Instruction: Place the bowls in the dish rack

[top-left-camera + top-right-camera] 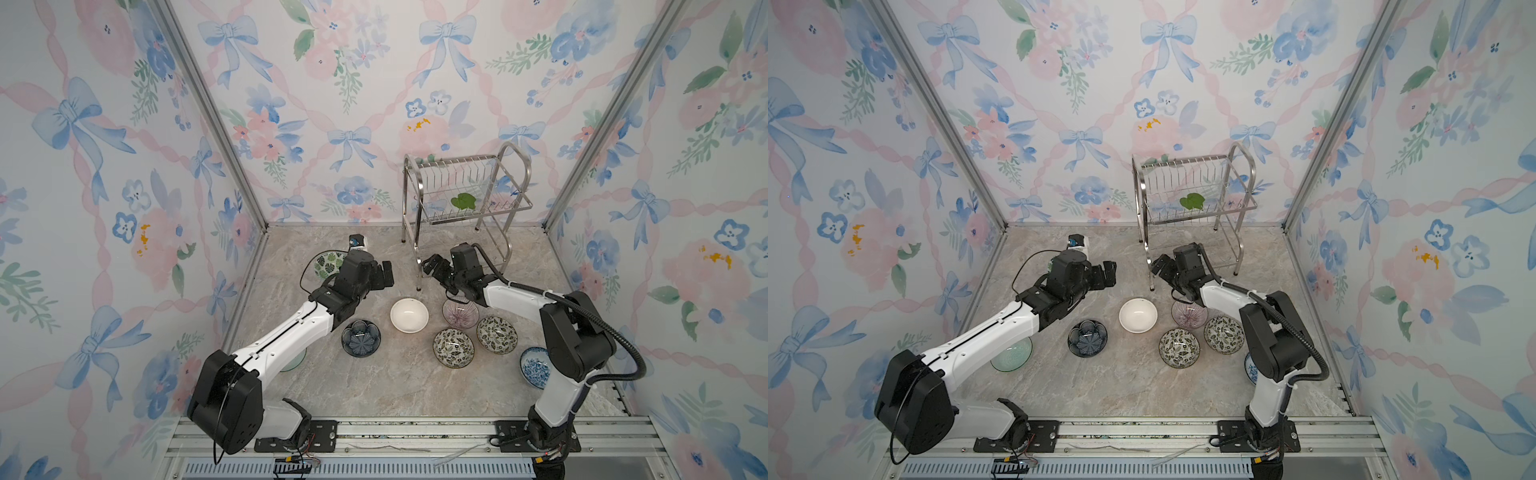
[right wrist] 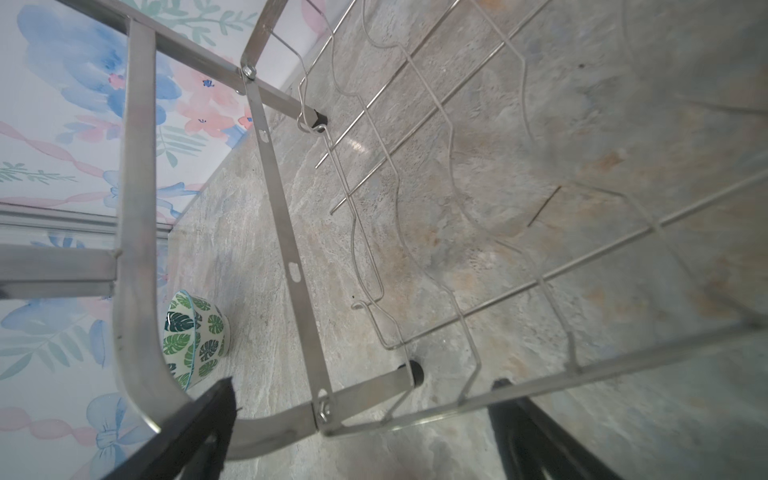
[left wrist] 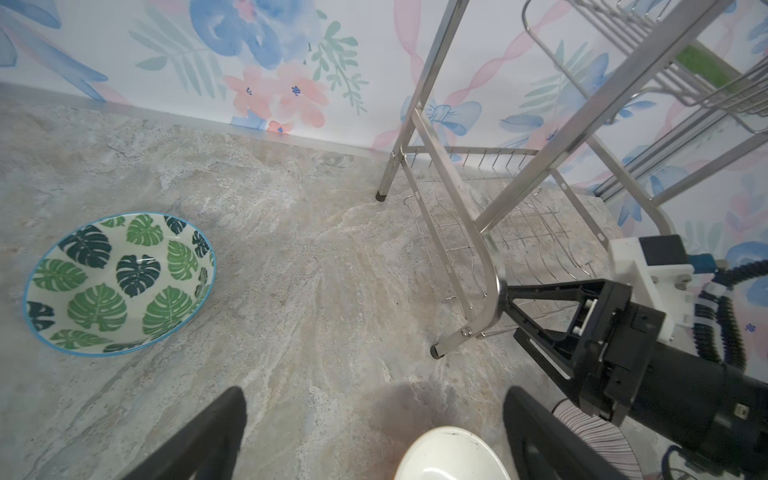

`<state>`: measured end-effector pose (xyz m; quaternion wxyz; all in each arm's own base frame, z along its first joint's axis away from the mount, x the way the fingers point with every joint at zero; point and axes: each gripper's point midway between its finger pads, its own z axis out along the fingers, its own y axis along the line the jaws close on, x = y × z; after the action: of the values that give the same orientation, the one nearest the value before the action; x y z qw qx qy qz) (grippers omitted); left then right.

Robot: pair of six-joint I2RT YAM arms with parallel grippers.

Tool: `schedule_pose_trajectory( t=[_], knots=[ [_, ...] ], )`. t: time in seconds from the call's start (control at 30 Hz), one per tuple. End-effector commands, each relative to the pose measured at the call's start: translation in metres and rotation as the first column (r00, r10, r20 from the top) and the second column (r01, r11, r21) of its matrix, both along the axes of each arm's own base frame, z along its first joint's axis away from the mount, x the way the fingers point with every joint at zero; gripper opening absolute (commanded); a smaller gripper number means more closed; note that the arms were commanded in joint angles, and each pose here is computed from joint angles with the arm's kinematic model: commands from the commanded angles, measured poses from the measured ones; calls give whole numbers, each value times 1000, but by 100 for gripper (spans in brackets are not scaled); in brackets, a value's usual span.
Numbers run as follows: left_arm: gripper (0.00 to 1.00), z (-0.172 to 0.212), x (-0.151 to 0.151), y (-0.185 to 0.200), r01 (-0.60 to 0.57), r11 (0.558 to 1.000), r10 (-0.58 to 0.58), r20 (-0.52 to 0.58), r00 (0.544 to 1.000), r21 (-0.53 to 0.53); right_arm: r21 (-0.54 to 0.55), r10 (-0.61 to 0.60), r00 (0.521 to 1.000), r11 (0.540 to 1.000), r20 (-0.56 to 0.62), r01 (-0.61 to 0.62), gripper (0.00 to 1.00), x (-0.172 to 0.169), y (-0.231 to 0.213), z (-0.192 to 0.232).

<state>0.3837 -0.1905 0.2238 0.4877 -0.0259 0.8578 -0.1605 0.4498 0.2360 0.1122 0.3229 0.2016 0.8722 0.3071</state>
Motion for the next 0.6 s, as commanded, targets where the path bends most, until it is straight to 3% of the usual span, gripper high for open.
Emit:
schedule_pose_trajectory(
  t=[0.0, 0.2, 0.4, 0.57],
  knots=[
    [98, -3, -3, -7, 38, 999, -38, -16, 999, -6, -12, 5, 1000, 1000, 3, -5, 96, -7, -5, 7],
    [98, -9, 1, -10, 45, 998, -44, -20, 999, 33, -71, 36, 999, 997, -9, -36, 97, -23, -20, 8],
    [98, 8, -7, -32, 85, 984, -102, 100, 990, 159, -133, 52, 999, 990, 4, -51, 97, -40, -47, 19],
    [98, 2, -4, -39, 61, 987, -79, 114, 990, 150, -224, 36, 999, 974, 20, -31, 96, -53, -82, 28]
  ],
)
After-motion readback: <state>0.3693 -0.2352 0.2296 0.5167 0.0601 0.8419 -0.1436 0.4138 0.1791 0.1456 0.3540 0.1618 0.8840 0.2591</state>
